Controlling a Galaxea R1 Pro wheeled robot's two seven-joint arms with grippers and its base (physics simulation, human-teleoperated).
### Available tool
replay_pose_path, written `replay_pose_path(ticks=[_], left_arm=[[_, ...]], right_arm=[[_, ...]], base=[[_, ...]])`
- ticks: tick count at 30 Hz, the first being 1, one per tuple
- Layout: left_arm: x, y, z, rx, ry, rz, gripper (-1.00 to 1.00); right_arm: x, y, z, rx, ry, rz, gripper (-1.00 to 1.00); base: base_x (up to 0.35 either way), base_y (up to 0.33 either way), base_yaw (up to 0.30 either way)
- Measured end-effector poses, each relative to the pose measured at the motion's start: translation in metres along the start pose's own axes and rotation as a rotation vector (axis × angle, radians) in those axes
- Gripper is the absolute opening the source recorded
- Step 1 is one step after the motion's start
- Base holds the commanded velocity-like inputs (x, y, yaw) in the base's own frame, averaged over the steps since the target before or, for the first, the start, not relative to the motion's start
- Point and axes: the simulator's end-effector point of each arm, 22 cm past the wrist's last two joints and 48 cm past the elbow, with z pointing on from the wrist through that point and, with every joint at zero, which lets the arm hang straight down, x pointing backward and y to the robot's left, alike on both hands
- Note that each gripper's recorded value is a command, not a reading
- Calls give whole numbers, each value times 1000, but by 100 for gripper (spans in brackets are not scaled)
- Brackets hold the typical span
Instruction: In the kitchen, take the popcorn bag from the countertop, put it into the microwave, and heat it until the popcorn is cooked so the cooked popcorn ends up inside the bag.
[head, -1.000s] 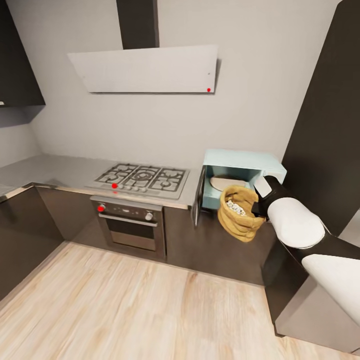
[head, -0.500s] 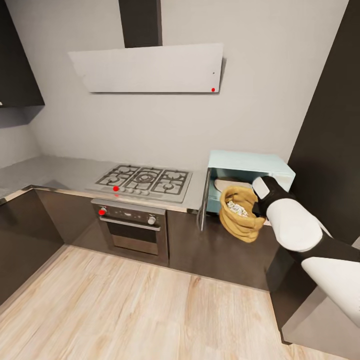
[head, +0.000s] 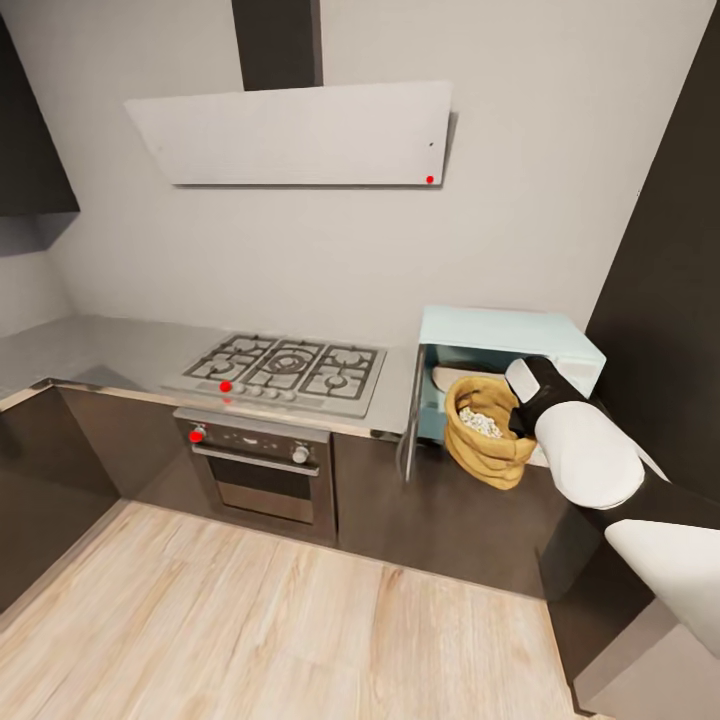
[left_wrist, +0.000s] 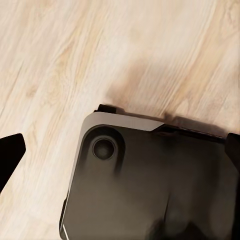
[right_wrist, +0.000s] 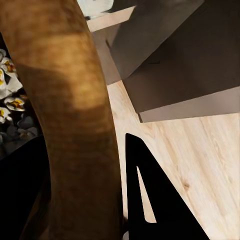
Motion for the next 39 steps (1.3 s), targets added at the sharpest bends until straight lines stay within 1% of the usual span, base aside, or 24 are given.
replay_pose_path(ticks=[10, 14, 16, 24, 31, 36, 39], left_arm=[[0, 0, 0, 1, 0, 1, 100], [0, 0, 0, 1, 0, 1, 100], [0, -1, 0, 1, 0, 1, 100], [0, 0, 0, 0, 0, -2, 100], [0, -1, 0, 1, 1, -1, 100], [0, 0, 0, 0, 0, 0, 100], [0, 0, 0, 0, 0, -1, 100]], right_arm=[[0, -1, 2, 5, -4, -6, -100], [-7, -19, 7, 26, -6, 14, -100], [-8, -22, 8, 30, -5, 18, -100], [-9, -28, 8, 46, -7, 21, -100], [-12, -30, 8, 49, -13, 29, -100], [-17, -43, 11, 62, -15, 51, -100], [-18, -46, 13, 64, -16, 64, -100]], base=[[4, 0, 0], [0, 0, 0], [36, 0, 0], [265, 0, 0], [28, 0, 0], [0, 0, 0], [0, 0, 0]])
